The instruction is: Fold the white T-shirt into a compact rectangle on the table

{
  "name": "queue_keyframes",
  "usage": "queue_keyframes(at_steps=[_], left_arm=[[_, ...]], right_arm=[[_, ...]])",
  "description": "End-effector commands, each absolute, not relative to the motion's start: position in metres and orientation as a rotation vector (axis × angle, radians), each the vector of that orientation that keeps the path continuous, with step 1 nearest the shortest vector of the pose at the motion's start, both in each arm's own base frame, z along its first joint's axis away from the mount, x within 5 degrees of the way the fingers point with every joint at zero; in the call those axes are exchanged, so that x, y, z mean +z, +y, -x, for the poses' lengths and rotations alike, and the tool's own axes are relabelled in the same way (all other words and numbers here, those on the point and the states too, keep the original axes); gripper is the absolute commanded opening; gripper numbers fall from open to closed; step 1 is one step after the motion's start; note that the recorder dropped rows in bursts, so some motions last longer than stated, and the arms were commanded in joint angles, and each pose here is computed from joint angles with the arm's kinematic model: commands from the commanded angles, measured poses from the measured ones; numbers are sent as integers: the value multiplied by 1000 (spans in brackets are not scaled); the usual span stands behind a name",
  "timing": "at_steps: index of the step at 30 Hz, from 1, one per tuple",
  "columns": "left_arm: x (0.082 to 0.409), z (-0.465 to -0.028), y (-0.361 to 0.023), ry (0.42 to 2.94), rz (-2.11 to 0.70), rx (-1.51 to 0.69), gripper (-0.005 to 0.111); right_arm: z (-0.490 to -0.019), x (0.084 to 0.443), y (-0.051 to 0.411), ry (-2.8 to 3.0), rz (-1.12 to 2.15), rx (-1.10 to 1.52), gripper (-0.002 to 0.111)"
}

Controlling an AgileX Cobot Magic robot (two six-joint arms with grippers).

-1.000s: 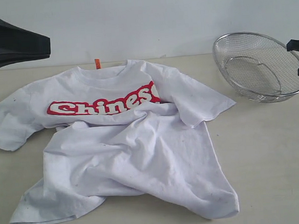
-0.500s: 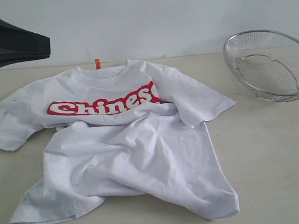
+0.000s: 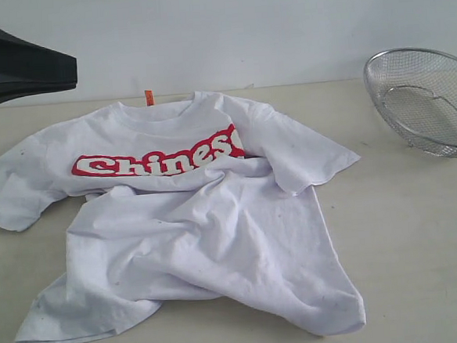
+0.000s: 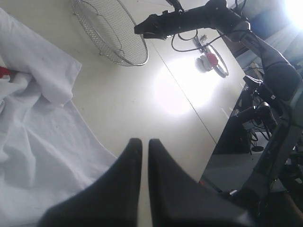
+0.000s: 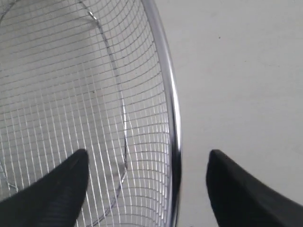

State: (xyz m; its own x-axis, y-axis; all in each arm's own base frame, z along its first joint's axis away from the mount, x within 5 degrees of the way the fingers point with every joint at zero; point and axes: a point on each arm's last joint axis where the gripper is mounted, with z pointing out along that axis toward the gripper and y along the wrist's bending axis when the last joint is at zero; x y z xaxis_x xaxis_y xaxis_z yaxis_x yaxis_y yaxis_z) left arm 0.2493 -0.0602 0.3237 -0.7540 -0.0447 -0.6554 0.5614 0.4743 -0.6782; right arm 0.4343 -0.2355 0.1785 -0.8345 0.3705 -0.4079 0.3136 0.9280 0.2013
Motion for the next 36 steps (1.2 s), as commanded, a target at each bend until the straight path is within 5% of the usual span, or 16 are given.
queue_keyframes(at_steps=[1, 12, 17, 18, 23, 29, 36], left_arm=[[325, -247, -62, 2105, -450, -1284, 5], [325, -247, -62, 2027, -599, -1196, 5], [324, -246, -62, 2049, -579, -1206, 5], [323, -246, -62, 2062, -580, -1202, 5], [313, -243, -58, 2194, -601, -1143, 5], [298, -234, -64, 2414, -671, -1046, 5], [265, -207, -90, 2603, -865, -1036, 5]], right_arm=[[-433, 194, -236, 2590, -552, 182, 64], [-408, 301, -211, 2408, -593, 259, 40], [-392, 347, -144, 2324, -280, 766, 0], [-389, 353, -129, 2315, -240, 796, 0], [-366, 339, -44, 2437, -17, 856, 0], [-316, 279, 54, 2551, 211, 878, 0], [-270, 211, 96, 2696, 334, 829, 0]])
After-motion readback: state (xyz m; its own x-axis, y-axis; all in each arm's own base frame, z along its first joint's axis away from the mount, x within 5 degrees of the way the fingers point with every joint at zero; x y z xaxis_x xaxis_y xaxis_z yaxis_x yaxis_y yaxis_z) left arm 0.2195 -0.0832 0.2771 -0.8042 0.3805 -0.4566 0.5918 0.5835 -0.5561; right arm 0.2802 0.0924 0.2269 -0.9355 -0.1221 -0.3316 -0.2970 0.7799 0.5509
